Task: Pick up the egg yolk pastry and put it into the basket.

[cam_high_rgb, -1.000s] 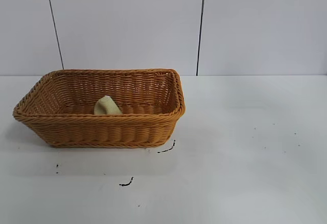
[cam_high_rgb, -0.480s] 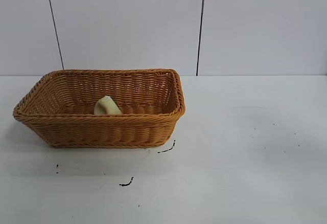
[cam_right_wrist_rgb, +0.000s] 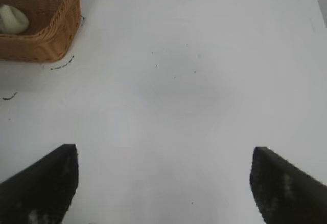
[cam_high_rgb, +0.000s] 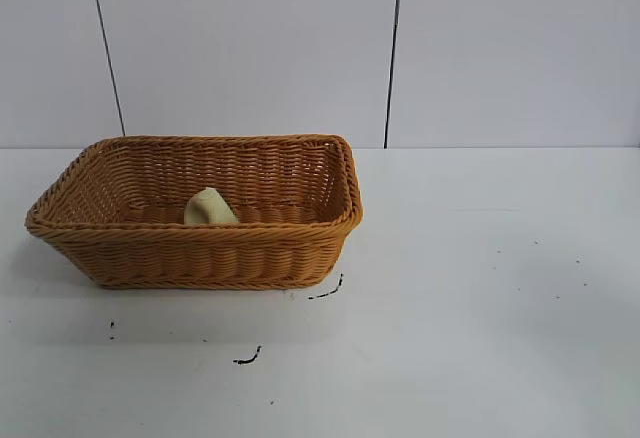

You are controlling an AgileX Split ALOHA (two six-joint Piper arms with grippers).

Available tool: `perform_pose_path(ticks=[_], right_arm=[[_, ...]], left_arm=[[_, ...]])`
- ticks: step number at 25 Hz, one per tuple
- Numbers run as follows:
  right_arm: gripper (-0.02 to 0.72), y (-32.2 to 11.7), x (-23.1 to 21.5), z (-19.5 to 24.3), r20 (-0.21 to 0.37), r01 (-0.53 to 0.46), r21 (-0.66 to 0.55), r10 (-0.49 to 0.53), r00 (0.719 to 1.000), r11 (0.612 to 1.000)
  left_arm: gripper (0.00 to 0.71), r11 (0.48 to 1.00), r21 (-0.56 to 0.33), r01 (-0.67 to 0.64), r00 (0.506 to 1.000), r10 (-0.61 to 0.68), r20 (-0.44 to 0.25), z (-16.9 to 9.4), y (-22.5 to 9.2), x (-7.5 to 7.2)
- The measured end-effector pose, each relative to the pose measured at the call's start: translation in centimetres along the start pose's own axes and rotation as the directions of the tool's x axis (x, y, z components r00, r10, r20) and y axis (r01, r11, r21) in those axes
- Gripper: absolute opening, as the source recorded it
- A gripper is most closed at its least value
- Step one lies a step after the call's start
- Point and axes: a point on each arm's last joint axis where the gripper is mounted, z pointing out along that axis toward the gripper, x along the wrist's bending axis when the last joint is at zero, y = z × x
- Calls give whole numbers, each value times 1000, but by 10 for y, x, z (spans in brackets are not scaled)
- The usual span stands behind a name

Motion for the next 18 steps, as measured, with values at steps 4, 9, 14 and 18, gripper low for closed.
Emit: perform_pose_path(ticks=[4,9,14,18], right_arm=[[654,0,0,-1,-3,-1,-6,1,1000,1000],[654,0,0,-1,-4,-2,-6,2,1000,1000],[654,0,1,-1,-6,-3,-7,3,1000,1000],[654,0,1,-1,-6,-3,-7,3,1000,1000]], left_arm=[[697,1000,0,0,1000,0,0,0,0,0],[697,1000,0,0,1000,0,0,0,0,0],[697,1000,0,0,1000,0,0,0,0,0],[697,1000,0,0,1000,0,0,0,0,0]])
